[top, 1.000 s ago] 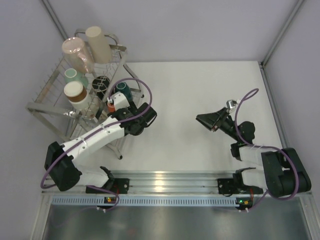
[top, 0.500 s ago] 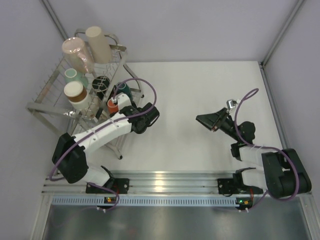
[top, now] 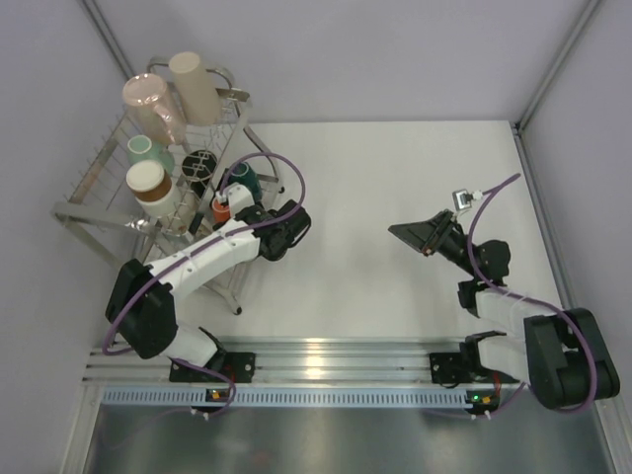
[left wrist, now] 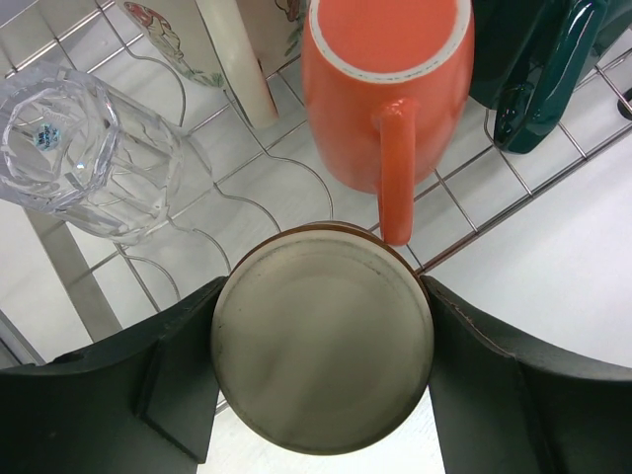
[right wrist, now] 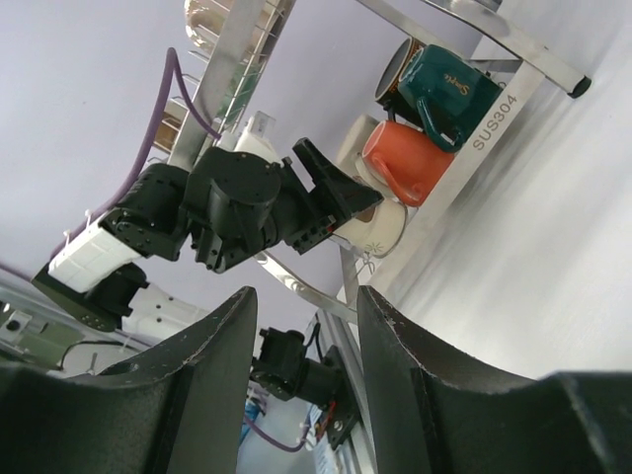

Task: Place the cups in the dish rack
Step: Place the cup upside down on the dish rack

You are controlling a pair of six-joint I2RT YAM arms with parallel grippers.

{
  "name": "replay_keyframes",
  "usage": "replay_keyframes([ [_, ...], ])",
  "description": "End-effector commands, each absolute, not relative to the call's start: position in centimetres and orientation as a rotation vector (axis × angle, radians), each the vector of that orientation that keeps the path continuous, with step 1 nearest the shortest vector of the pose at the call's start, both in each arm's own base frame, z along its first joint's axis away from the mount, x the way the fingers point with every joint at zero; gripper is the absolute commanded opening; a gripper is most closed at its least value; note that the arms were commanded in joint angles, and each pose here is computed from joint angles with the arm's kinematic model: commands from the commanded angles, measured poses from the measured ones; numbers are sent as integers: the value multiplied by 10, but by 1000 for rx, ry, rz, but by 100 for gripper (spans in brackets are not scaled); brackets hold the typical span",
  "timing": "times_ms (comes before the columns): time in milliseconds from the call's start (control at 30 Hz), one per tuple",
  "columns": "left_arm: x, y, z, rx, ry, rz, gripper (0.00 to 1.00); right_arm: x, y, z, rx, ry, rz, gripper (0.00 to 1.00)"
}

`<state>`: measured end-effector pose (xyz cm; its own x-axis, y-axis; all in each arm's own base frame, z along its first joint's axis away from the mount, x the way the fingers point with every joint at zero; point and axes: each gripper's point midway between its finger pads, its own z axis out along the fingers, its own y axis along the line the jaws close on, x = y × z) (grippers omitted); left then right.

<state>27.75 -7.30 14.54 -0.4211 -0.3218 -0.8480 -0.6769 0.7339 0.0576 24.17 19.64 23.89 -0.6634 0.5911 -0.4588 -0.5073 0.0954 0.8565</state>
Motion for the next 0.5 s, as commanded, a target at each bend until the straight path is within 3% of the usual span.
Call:
replay_keyframes([
  [0, 277, -64, 158, -773, 1981, 507, 0, 241, 194, 259, -16, 1473, 1638, 46],
  [467, 279, -50, 156, -768, 1979, 575, 0, 240, 194, 257, -37, 1496, 1586, 46],
])
